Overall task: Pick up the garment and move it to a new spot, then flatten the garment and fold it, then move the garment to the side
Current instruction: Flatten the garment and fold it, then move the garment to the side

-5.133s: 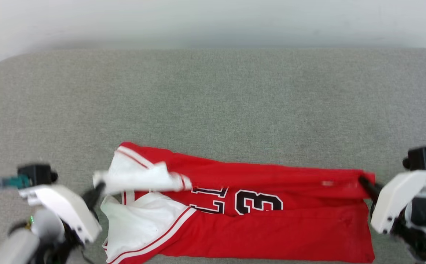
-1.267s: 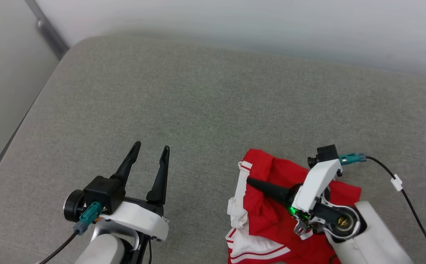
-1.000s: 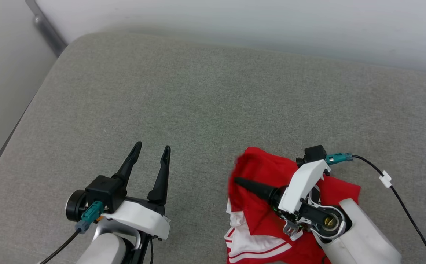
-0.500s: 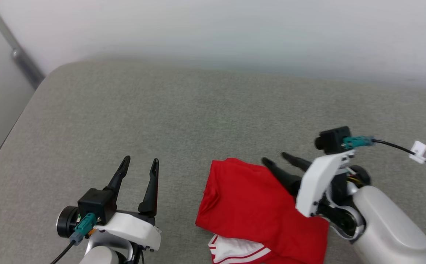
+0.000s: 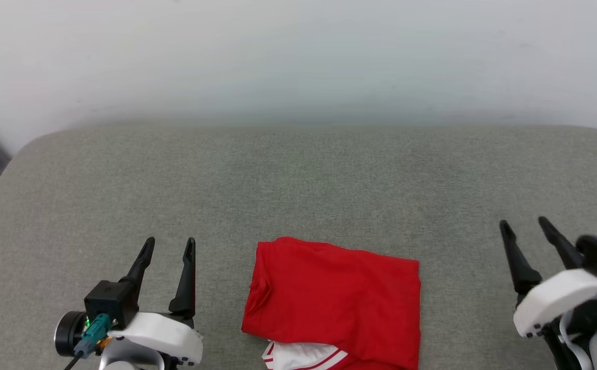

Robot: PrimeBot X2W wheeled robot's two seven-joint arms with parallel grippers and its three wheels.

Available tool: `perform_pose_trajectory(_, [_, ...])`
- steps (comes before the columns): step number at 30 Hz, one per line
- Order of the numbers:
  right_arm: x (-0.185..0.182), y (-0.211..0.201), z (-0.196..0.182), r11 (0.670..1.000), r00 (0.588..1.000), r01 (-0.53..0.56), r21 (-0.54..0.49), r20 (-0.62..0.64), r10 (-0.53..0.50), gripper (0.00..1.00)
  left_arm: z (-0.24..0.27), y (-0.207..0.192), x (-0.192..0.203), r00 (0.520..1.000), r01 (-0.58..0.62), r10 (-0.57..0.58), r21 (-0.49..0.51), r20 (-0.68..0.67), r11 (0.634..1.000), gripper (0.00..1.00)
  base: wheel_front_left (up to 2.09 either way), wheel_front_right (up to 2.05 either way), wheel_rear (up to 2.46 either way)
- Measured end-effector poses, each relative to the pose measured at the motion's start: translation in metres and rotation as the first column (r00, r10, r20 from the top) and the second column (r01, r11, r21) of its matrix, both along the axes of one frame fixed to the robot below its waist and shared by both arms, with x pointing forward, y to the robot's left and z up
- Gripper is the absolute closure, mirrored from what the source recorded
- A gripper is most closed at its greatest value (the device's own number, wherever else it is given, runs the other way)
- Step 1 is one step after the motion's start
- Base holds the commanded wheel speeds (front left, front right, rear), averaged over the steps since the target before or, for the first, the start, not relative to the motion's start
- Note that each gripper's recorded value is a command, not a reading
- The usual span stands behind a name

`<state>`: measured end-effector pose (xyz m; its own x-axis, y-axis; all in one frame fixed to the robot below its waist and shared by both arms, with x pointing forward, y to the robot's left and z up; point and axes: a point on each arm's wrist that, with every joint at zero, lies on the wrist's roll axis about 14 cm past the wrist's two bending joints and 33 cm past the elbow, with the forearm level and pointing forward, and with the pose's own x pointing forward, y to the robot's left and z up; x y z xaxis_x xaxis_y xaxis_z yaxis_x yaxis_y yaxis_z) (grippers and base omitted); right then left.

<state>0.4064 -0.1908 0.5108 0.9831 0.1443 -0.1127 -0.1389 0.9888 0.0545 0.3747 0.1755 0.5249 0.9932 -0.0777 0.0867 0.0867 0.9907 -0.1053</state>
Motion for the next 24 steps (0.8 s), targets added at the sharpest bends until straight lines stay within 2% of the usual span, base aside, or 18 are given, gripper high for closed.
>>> perform_pose_trajectory(4, [-0.019,-0.012,0.020,0.997,0.992,0.076,-0.004,0.101,-0.075,0.00,0.000,0.003,-0.003,1.000,-0.008,0.008,0.010,0.000,1.000,0.00,0.00,0.00,0.00])
perform_pose_trajectory(8, [-0.039,-0.003,0.027,0.997,0.987,0.079,-0.003,0.138,-0.078,0.00,-0.002,0.008,-0.009,1.000,-0.022,0.022,0.018,-0.008,1.000,0.00,0.00,0.00,0.00])
perform_pose_trajectory(12, [-0.053,0.006,0.027,0.998,0.989,0.066,0.005,0.133,-0.066,0.00,-0.010,0.013,-0.018,0.999,-0.040,0.041,0.019,-0.030,0.999,0.00,0.00,0.00,0.00])
perform_pose_trajectory(24, [-0.055,0.019,0.038,0.999,0.989,0.037,0.004,0.142,-0.037,0.00,-0.013,0.015,-0.018,0.998,-0.051,0.051,0.010,-0.041,0.999,0.00,0.00,0.00,0.00])
